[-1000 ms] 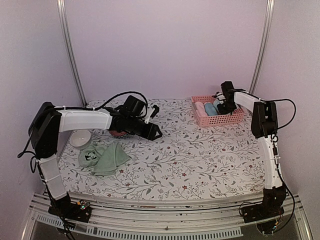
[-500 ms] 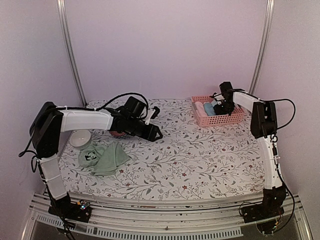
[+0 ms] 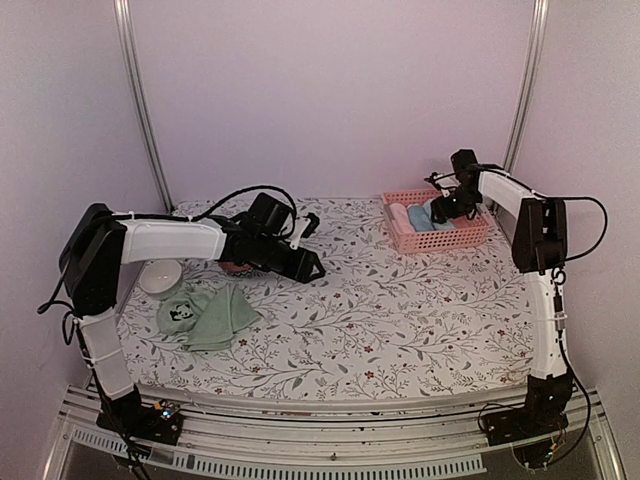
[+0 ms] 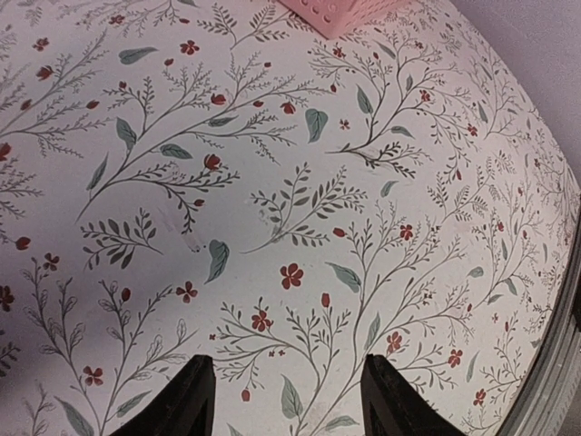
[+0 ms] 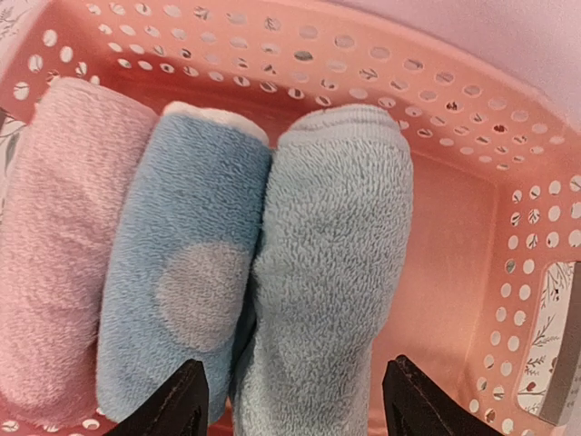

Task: Roll the towels
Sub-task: Place the bin in the storage box, then adjust the towel in the bin.

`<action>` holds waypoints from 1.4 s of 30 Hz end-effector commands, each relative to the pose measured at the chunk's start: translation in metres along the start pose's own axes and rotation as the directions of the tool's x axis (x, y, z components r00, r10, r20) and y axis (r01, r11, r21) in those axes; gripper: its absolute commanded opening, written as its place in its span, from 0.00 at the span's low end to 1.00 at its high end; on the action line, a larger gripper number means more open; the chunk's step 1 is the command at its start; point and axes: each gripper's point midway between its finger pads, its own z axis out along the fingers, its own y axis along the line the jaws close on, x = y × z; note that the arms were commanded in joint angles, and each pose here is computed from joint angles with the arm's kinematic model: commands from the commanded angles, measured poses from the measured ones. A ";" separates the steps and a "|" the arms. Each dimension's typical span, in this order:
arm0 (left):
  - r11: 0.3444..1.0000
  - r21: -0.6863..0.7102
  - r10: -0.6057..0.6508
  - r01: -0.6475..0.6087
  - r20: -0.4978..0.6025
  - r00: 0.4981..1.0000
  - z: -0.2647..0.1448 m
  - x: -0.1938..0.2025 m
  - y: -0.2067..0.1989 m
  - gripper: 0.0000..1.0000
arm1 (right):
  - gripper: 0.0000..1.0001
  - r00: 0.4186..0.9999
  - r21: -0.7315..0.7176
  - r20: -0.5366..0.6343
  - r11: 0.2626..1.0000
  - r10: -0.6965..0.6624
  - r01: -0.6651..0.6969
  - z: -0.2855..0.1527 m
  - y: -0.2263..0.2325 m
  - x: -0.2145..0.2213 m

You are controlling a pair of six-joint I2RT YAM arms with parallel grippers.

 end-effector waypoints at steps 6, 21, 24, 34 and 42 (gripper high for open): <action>1.000 -0.001 -0.013 0.013 -0.035 0.999 0.004 0.011 0.009 0.57 | 0.66 0.994 -0.004 0.113 1.000 -0.012 0.013 -0.048 -0.016 -0.030; 1.000 -0.024 -0.019 0.018 -0.016 1.000 -0.008 0.011 0.012 0.57 | 0.44 0.998 0.254 0.036 0.967 -0.044 0.033 -0.004 -0.069 -0.010; 0.999 -0.026 -0.024 0.023 -0.018 1.000 -0.010 0.012 0.013 0.57 | 0.45 0.998 0.255 0.015 0.966 -0.055 0.049 0.012 -0.069 -0.004; 0.999 -0.024 -0.039 0.039 -0.018 0.999 -0.011 0.014 0.013 0.57 | 0.47 0.997 0.186 -0.012 0.980 -0.072 0.073 0.030 -0.043 0.003; 0.996 -0.086 -0.022 0.025 0.024 0.999 -0.024 0.001 0.025 0.58 | 0.55 0.998 0.295 -0.011 0.954 -0.056 0.056 0.009 -0.071 -0.002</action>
